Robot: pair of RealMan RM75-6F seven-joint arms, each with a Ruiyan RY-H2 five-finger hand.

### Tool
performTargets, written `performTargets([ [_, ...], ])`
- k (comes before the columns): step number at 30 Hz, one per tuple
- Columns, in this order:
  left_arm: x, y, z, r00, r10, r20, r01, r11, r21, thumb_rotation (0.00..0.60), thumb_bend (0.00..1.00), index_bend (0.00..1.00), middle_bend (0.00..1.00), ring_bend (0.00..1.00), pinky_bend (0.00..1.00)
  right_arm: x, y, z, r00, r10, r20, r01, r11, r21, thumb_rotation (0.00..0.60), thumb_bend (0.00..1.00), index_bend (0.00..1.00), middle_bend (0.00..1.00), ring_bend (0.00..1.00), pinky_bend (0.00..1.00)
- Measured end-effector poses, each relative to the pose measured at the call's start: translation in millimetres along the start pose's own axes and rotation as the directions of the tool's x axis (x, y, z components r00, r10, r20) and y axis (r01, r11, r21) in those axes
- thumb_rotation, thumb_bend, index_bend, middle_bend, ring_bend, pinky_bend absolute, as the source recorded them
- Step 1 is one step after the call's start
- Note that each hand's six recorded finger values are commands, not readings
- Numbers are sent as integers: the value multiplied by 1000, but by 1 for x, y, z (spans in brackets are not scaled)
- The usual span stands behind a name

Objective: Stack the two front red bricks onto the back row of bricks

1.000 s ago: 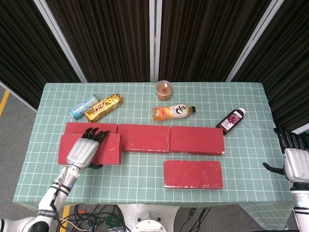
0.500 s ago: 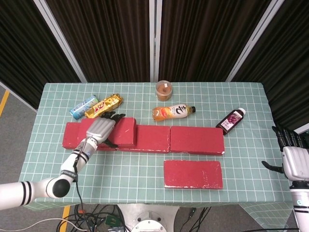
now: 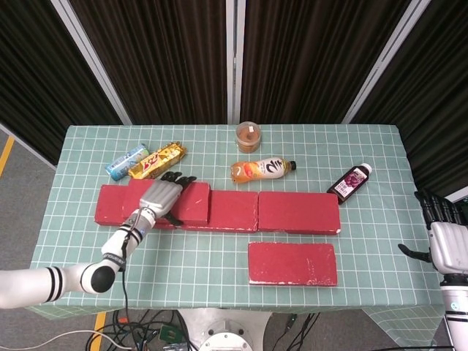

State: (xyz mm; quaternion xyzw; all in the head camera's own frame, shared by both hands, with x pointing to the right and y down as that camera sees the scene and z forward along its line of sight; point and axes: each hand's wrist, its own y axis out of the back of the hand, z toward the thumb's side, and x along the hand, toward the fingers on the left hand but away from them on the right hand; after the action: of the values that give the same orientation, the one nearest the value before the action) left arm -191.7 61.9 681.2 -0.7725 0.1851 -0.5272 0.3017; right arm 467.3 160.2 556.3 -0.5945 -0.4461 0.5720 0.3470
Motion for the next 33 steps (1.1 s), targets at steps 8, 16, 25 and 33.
performTargets([
  [8, -6, 5, 8, 1000, 12, 28, -12, 1000, -1, 600, 119, 64, 305, 0, 0, 0, 0, 0, 1000, 0, 3, 0, 1000, 0, 600, 0, 0, 0, 0, 0],
  [16, -3, 0, 7, 1000, 8, 20, -8, 1000, 15, 600, 119, 64, 305, 0, 0, 0, -1, -1, 1000, 1, 7, -1, 1000, 1, 600, 0, 0, 0, 0, 0],
  [25, -1, -5, 7, 1000, -1, 12, 1, 1000, 23, 600, 119, 64, 293, 0, 0, 0, -3, -4, 1000, 7, 12, -7, 1000, -3, 600, 0, 0, 0, 0, 0],
  [33, -2, 1, 8, 1000, 14, 4, -14, 1000, 20, 600, 119, 64, 292, 0, 0, 0, -2, -4, 1000, 3, 15, -3, 1000, -4, 600, 0, 0, 0, 0, 0],
])
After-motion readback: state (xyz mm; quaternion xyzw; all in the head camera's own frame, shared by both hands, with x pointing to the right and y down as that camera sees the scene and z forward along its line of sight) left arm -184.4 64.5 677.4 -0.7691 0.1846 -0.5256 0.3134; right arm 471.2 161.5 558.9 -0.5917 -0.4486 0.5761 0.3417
